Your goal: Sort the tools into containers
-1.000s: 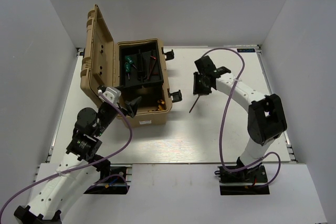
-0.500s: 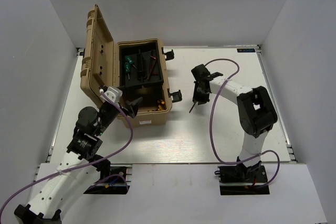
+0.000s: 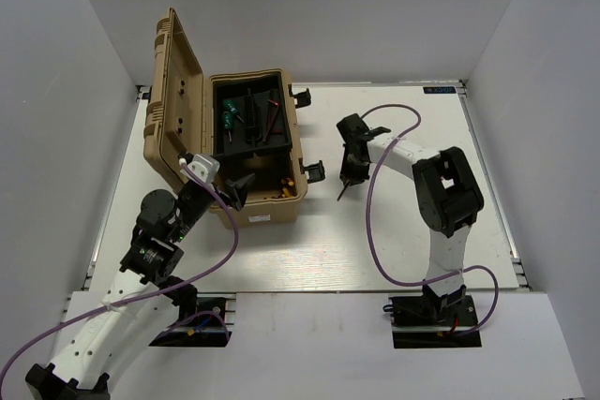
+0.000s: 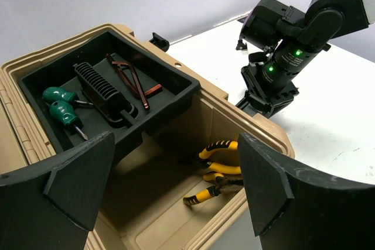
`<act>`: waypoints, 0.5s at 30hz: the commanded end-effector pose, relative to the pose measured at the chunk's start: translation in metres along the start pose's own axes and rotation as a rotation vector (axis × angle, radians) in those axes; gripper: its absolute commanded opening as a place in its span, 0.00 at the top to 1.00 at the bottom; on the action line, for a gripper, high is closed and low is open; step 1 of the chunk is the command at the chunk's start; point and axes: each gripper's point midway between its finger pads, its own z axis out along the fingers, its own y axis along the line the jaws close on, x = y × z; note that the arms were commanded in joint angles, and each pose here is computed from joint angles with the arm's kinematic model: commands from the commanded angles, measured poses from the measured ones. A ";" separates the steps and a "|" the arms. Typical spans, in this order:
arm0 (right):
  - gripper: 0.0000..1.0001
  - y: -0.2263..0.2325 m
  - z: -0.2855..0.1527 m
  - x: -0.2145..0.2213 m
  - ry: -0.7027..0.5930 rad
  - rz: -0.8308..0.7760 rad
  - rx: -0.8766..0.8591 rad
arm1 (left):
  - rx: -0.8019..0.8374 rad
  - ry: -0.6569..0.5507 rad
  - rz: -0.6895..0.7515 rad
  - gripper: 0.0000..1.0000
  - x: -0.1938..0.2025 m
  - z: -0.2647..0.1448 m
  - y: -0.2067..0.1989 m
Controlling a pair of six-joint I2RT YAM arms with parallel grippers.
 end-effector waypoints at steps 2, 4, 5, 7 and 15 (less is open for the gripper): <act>0.70 -0.006 0.011 0.001 -0.005 0.016 0.035 | 0.007 -0.034 0.006 0.04 -0.017 0.000 0.000; 0.74 -0.011 0.016 0.005 0.005 0.012 0.047 | 0.007 -0.034 0.006 0.04 -0.017 0.000 0.000; 0.77 -0.012 0.017 0.006 0.007 0.008 0.049 | 0.007 -0.034 0.006 0.04 -0.017 0.000 0.000; 0.88 -0.014 0.020 0.008 0.009 0.004 0.046 | 0.007 -0.034 0.006 0.04 -0.017 0.000 0.000; 1.00 -0.016 0.009 0.002 0.007 0.025 0.005 | -0.002 -0.033 0.015 0.04 -0.017 0.000 0.002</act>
